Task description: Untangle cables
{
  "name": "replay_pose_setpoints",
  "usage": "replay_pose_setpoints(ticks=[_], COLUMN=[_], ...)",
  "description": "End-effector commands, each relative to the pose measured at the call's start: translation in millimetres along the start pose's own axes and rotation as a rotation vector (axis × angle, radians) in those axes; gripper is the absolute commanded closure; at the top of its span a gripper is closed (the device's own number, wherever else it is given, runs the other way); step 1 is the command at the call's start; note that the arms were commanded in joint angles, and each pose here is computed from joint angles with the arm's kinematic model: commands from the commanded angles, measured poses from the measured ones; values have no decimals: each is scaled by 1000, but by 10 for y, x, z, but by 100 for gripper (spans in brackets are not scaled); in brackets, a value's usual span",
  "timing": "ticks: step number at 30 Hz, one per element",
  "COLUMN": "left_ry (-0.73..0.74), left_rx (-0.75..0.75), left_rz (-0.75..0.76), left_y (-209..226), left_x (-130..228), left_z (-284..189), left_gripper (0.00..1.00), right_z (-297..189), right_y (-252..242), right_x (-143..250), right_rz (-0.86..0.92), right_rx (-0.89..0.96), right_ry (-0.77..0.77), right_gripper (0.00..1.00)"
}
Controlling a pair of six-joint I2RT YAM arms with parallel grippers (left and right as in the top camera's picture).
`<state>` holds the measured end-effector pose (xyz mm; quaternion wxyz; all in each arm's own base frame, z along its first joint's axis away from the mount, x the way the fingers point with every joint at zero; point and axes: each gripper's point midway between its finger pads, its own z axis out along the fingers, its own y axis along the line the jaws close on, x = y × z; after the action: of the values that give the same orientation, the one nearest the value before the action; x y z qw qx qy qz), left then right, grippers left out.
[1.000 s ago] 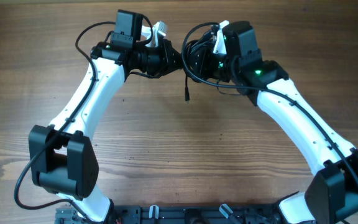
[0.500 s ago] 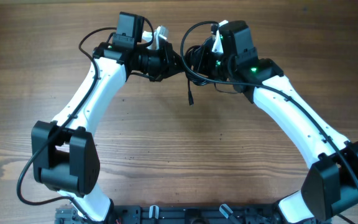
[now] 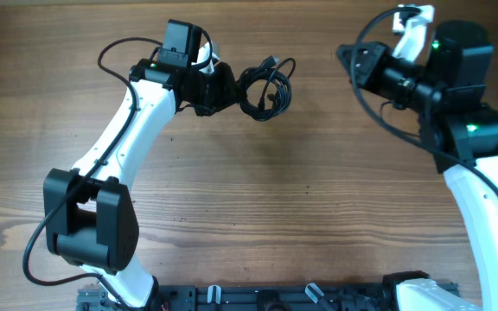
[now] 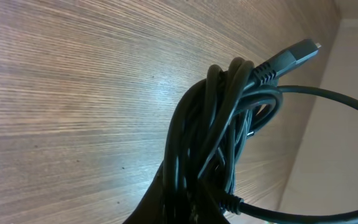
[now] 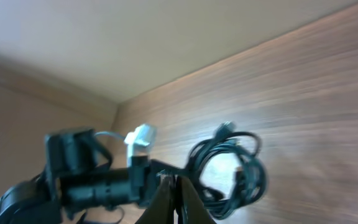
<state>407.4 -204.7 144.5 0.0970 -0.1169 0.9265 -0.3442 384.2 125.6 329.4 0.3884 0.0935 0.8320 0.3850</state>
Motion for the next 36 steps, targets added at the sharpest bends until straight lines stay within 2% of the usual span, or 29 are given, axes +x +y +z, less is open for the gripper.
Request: replay_pose_setpoints(ticks=[1,2,3,5,7,10,11,14,18,22,25,26,28,29,33,36], left_ry=[-29,-25,-12,9,28,25,26,32,62,93,105,107,100,88,14,-1], left_rx=[25,38,80,168,268,294,294,295,301,309,311,312,300,280,175,157], left_rz=[90,108,154,226,287,302,301,286,294,322,332,334,328,316,239,236], left_y=[-104,-130,-209,-371,-554,-608,-608,-622,-715,-823,-861,-867,-850,-823,-671,-642], left_x=[-54,-48,-29,8,46,41,41,59,185,341,399,408,392,366,206,174], left_z=[-125,-124,-129,-149,-191,-203,-203,-194,-129,-54,-28,-24,-16,-5,42,46], left_gripper=[96,96,96,96,96,96,96,96,96,96,96,96,96,96,96,96], right_z=[13,45,97,170,231,265,281,337,561,833,948,972,962,928,553,140], right_y=[-207,-201,-161,-113,-113,-121,-111,-86,-145,-210,-272,-284,-273,-246,-220,-412], right_x=[-23,51,150,291,426,535,585,692,826,982,1008,1005,942,896,511,170], right_rz=[18,16,-16,-52,-76,-82,-89,-88,-46,10,28,31,26,24,28,74], right_rx=[61,52,27,-3,-5,0,0,-2,28,38,46,47,38,27,15,68], right_ry=[1,35,80,140,191,230,247,281,320,368,375,373,354,341,228,119], right_gripper=[95,90,80,68,49,38,30,26,25,30,43,51,89,96,96,96])
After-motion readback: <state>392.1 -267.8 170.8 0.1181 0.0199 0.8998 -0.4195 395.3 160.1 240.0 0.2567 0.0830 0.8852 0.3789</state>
